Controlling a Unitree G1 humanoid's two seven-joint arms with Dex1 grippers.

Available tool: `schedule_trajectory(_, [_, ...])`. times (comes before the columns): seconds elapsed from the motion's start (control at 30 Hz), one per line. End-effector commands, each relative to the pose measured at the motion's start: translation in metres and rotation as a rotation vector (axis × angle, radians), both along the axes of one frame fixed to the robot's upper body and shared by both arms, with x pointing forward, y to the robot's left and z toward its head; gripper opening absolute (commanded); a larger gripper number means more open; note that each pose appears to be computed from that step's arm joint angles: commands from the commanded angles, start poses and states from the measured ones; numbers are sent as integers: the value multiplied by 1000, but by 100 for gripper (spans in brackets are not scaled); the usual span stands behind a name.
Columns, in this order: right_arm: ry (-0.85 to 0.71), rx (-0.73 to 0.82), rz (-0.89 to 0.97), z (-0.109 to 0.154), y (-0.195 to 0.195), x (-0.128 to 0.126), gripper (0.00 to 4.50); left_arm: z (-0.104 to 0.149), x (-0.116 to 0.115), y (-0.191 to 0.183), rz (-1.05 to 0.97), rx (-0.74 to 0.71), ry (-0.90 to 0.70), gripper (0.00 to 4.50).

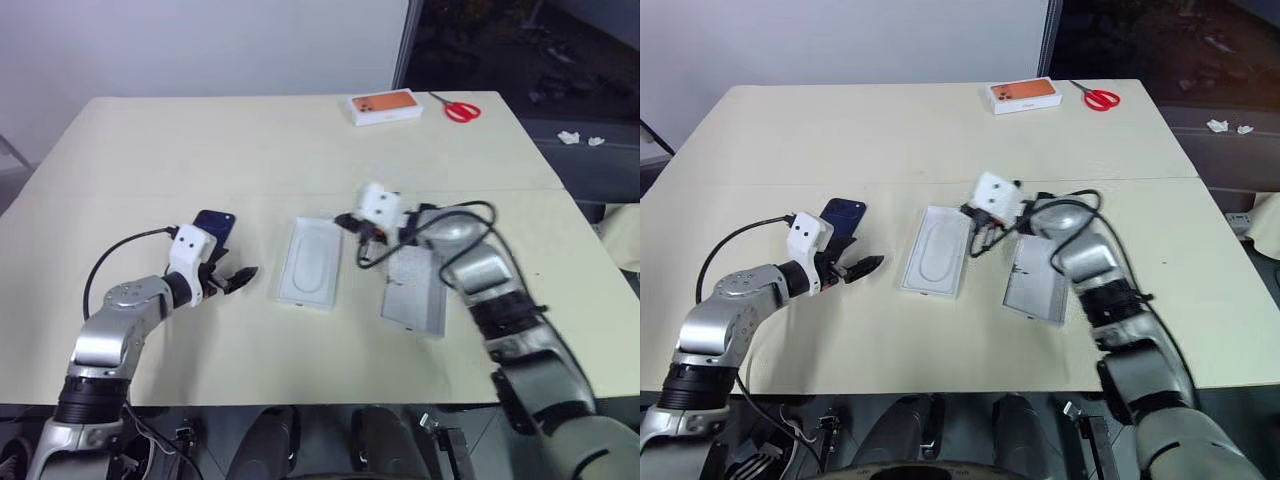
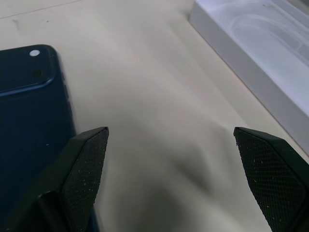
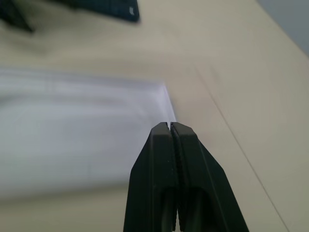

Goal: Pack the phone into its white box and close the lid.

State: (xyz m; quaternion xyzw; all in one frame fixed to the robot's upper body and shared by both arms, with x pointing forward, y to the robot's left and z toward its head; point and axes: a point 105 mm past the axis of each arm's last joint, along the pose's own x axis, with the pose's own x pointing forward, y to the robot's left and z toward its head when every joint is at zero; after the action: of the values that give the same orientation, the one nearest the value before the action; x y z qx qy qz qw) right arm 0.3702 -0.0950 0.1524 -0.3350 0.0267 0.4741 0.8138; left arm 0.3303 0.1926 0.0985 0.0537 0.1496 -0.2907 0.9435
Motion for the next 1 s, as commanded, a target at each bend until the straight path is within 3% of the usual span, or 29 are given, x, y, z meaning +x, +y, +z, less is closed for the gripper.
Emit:
schedule_trajectory(0.03, [-7,-50,34,-4,-2,-10,9,11,8,-3,-5,12,-62,439])
schedule_trajectory(0.17, [-28,-142,21,-23,-6,-11,9,-11,13,-13,-53,167,-66,439])
schedule_trajectory(0.4, [-37,-65,37,-17,14,-13,9,4,28,-23,-30,129,-115,439])
schedule_trajectory(0.6, [-36,-29,38,-11,18,-13,9,-5,28,-24,-36,148,-105,439])
schedule_trajectory(0.93, [-78,-154,53,-30,18,-11,9,-19,20,-50,-110,161,-68,439])
schedule_trajectory(1.0, [-75,-148,61,-32,22,-13,0,-22,16,-56,-141,139,-46,384])
